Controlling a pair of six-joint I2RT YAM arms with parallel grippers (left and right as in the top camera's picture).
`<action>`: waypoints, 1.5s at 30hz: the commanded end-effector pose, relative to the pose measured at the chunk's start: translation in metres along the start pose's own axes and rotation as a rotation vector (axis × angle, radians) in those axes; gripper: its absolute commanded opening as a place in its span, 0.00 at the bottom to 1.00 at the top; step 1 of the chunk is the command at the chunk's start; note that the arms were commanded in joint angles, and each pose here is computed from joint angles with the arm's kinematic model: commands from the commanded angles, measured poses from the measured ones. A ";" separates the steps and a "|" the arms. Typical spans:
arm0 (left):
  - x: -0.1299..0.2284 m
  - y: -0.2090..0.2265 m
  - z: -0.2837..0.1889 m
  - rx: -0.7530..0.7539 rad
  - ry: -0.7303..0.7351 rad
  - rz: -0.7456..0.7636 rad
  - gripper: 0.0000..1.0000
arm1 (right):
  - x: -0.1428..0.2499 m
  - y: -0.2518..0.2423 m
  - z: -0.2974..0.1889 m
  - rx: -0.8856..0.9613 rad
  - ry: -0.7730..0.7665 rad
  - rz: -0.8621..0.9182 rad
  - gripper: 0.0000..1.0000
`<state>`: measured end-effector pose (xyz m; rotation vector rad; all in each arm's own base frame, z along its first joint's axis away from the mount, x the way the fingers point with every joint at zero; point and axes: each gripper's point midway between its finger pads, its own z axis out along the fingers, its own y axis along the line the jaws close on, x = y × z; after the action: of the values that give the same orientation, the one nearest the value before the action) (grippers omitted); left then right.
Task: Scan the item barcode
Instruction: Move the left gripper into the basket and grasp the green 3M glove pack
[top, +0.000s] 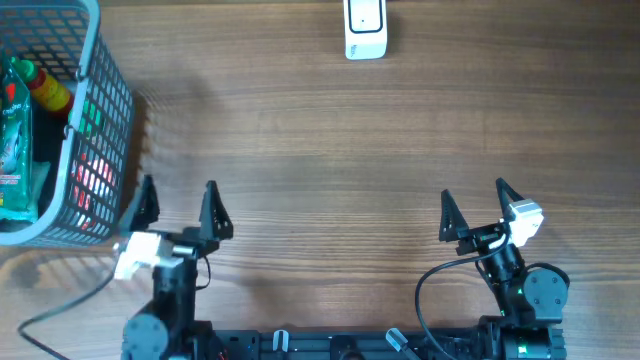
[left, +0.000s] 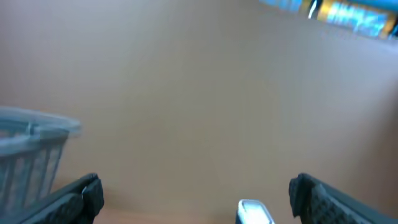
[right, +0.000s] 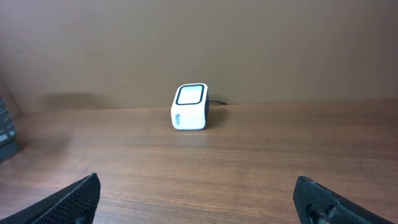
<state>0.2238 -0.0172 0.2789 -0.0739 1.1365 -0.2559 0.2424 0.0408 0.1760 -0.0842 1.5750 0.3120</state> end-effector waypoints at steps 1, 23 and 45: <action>-0.036 -0.011 -0.003 0.050 -0.146 -0.001 1.00 | -0.001 -0.001 0.000 0.007 -0.008 0.010 1.00; -0.128 -0.021 0.101 -0.042 0.022 0.008 1.00 | -0.001 -0.001 0.000 0.007 -0.008 0.010 1.00; 0.018 0.008 0.058 -0.244 1.062 0.011 1.00 | -0.001 -0.001 0.000 0.007 -0.008 0.010 1.00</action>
<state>0.2839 -0.0157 0.2825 -0.1702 2.2285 -0.1233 0.2424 0.0408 0.1761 -0.0840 1.5747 0.3123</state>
